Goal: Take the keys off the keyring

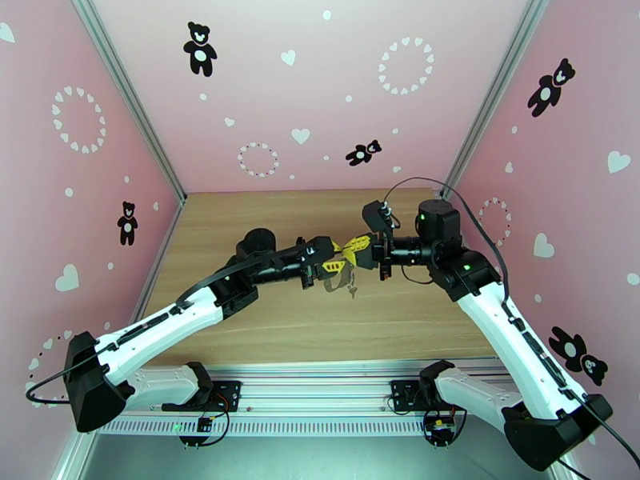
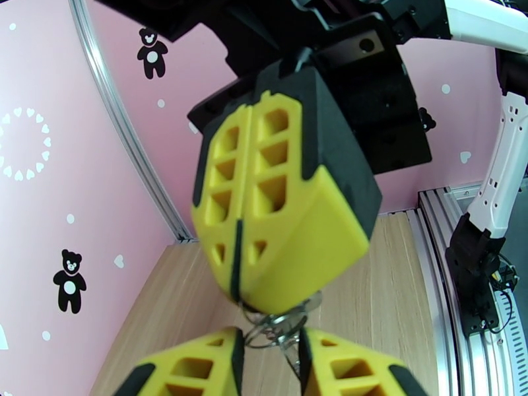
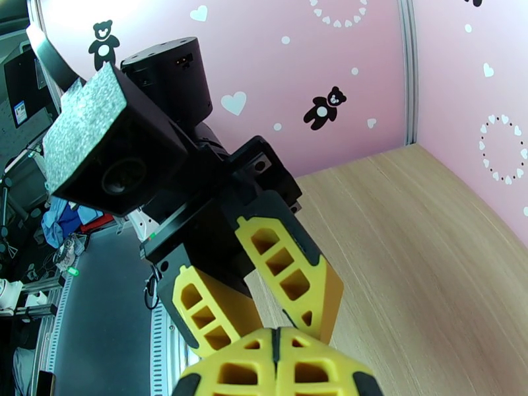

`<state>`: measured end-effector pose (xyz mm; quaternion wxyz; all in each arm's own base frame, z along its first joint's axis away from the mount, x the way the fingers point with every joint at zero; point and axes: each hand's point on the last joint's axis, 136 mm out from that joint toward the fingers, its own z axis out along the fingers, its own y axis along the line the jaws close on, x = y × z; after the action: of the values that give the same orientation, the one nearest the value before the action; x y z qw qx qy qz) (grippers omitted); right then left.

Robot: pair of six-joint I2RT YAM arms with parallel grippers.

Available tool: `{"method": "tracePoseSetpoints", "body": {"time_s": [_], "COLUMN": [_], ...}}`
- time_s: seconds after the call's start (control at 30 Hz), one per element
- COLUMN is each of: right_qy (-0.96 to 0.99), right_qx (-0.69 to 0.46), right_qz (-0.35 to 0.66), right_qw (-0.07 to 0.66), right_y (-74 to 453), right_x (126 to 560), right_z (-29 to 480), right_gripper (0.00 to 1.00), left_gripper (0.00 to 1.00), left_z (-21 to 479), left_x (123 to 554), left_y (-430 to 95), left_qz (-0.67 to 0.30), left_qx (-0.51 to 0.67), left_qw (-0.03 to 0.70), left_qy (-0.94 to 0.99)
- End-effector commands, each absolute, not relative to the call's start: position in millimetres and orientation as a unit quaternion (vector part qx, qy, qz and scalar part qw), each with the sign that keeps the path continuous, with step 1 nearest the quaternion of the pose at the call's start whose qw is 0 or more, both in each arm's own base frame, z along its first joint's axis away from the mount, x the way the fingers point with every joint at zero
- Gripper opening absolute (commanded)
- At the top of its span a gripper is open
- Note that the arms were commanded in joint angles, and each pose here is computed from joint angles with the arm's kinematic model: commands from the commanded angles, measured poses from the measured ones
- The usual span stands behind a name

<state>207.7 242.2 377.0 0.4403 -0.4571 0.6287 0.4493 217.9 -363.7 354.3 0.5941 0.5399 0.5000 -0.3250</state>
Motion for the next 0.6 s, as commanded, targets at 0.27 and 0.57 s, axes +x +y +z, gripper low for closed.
{"method": "tracePoseSetpoints", "body": {"time_s": [0.27, 0.57], "right_qy": [0.617, 0.618], "right_qx": [-0.47, -0.468], "right_qz": [0.43, 0.419], "right_qw": [0.462, 0.473], "right_y": [238, 234], "right_x": [203, 200], "right_z": [386, 390], "right_gripper": [0.0, 0.0], "left_gripper": [0.17, 0.05], "left_z": [360, 359], "left_x": [215, 216], "left_y": [-364, -356], "left_qz": [-0.343, -0.334], "left_qx": [0.54, 0.536], "left_qw": [0.585, 0.589], "left_qy": [0.498, 0.504]}}
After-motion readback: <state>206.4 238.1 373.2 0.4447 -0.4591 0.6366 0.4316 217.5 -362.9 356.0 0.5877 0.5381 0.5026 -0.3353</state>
